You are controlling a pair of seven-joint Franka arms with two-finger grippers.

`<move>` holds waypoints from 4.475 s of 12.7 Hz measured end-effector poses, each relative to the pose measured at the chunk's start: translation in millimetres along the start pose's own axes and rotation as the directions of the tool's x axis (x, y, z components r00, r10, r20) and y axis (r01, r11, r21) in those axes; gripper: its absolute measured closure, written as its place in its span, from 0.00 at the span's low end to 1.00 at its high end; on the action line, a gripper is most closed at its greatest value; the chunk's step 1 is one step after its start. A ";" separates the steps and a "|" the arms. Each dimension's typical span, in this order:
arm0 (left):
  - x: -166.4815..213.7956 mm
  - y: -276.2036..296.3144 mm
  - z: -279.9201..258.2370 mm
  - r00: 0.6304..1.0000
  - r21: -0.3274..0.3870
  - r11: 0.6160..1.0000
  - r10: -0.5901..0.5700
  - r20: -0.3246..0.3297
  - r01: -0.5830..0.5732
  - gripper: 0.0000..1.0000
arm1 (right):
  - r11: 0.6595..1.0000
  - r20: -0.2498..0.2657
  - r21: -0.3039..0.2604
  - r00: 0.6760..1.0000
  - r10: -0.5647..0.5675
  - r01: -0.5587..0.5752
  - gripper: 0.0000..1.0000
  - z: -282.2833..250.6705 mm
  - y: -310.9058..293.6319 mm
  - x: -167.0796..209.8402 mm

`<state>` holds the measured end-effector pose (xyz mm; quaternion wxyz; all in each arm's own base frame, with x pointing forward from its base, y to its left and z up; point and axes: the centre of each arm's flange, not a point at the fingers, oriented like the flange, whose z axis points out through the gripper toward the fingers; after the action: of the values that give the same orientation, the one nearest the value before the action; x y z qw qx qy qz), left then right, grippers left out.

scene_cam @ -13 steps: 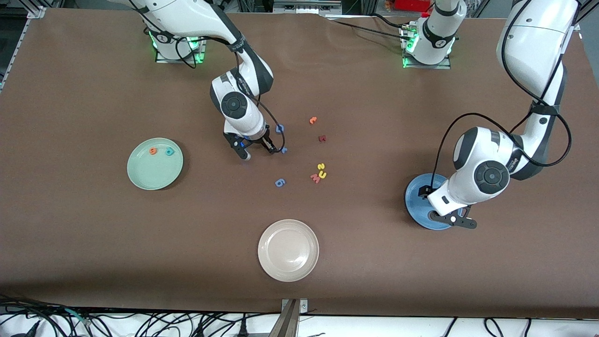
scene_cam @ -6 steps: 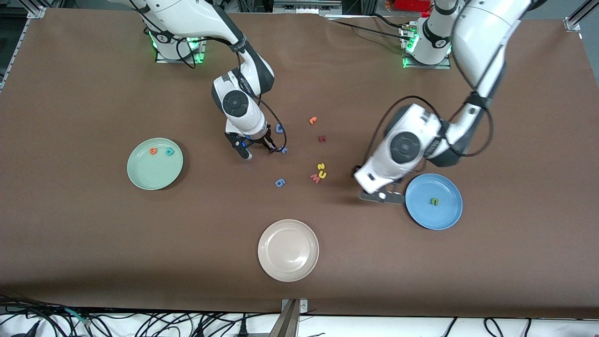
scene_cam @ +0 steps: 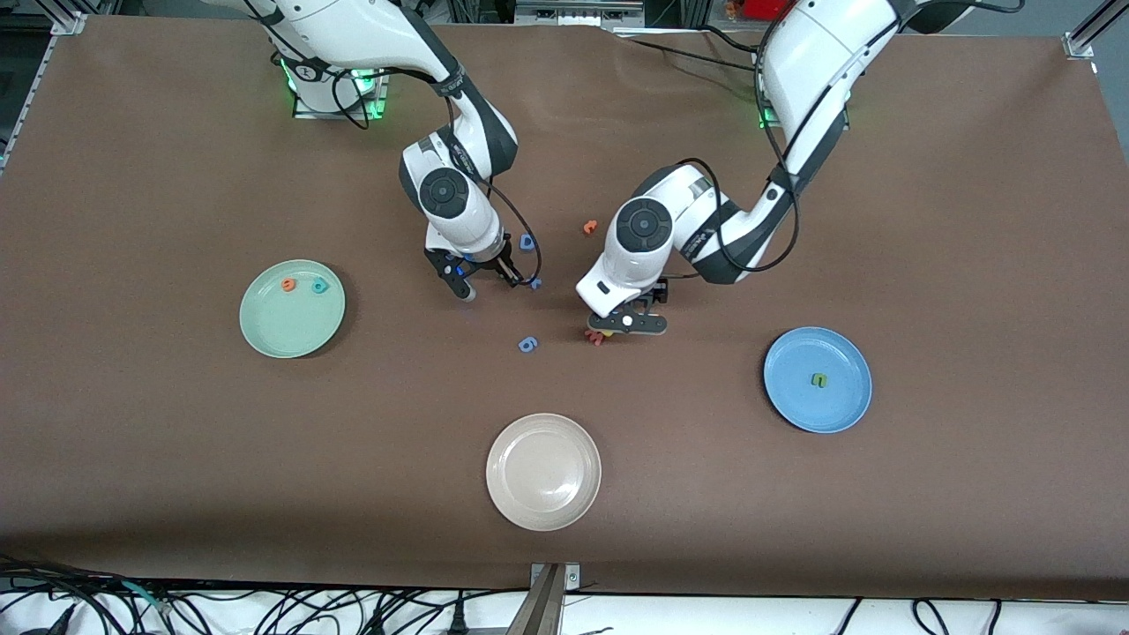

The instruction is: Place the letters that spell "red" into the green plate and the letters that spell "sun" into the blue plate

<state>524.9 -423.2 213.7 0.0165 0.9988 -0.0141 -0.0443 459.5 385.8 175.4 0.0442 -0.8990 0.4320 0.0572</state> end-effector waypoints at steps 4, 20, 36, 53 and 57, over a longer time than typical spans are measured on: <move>0.9 -0.5 21.0 1.000 -0.008 1.000 -0.002 0.008 0.002 0.02 | 0.996 -0.017 -0.086 0.999 0.027 -0.028 0.81 -43.9 4.1 54.1; 9.8 12.0 38.3 1.000 -0.025 1.000 -0.009 0.011 0.010 0.70 | 0.913 0.136 -0.260 0.948 -0.288 0.315 0.81 -123.5 194.8 376.3; 110.4 -181.2 -67.6 0.993 0.031 0.999 0.037 0.115 -0.041 0.73 | 0.910 0.084 -0.237 0.940 -0.330 0.341 0.07 -106.5 183.5 394.6; 148.4 -328.5 -66.4 0.924 0.029 0.926 -0.377 0.067 0.376 0.00 | 0.828 0.207 -0.152 0.837 -0.507 0.540 0.00 -428.9 94.7 339.1; 133.5 -227.7 -65.3 0.679 0.035 0.679 -0.734 0.028 0.733 0.00 | 0.766 0.190 -0.094 0.767 -0.613 0.636 0.00 -415.1 76.3 340.9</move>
<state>669.8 -197.6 259.1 -0.0133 0.9199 0.3861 -0.0671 638.2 21.8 535.8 0.0237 -0.9853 0.0974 0.1385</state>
